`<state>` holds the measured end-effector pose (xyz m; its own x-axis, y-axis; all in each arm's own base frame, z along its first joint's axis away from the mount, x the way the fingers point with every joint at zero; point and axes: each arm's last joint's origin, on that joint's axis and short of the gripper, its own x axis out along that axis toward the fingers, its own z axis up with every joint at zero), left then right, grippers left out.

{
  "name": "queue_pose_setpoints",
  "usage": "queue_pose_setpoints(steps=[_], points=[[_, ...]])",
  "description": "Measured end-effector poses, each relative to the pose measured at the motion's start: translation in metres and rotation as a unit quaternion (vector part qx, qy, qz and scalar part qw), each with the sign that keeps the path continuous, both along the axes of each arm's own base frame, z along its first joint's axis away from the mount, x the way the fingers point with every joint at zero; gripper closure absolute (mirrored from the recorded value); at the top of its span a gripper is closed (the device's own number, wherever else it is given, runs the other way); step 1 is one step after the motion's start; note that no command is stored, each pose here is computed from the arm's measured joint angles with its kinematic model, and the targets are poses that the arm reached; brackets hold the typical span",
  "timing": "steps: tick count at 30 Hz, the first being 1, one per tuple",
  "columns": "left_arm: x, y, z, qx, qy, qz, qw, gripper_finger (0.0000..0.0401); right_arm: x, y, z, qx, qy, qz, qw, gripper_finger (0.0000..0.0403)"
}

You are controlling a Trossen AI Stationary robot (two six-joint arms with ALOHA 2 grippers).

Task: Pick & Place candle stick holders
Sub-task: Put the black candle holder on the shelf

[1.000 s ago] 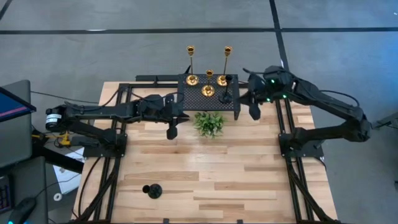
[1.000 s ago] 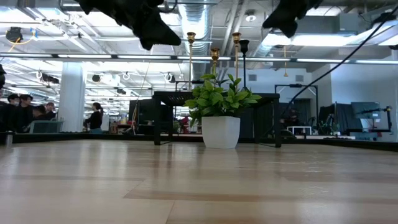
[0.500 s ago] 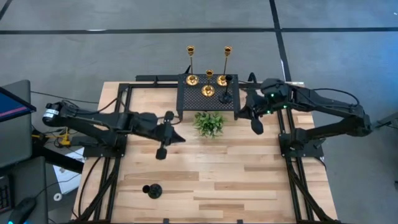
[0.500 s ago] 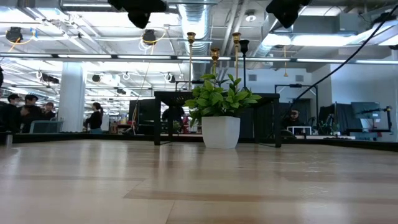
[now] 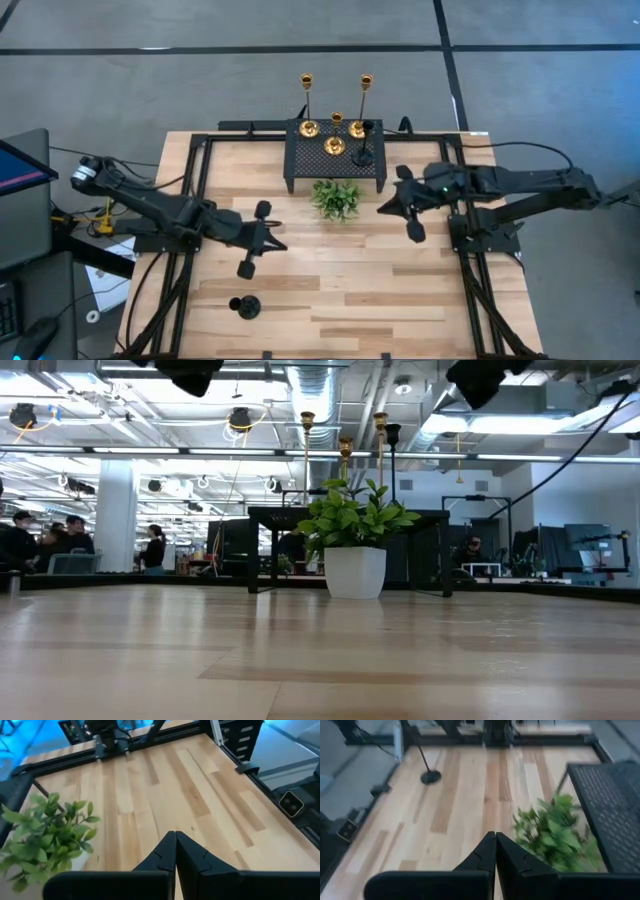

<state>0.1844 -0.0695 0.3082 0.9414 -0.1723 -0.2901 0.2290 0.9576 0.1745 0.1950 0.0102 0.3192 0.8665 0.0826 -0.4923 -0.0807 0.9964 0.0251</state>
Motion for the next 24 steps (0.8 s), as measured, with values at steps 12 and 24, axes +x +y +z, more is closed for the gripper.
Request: queue_pose_setpoints(steps=[12, 24], points=[[-0.031, 0.0, -0.025, 0.006, -0.023, -0.031, 0.999, 0.0397, -0.041, 0.009, -0.051, -0.027, -0.169, -0.039, 0.985, 0.0403], [-0.056, 0.012, -0.053, 0.019, -0.038, -0.038, 0.998, 0.0396, -0.05, 0.01, -0.101, -0.008, -0.251, -0.035, 0.967, 0.0403]])
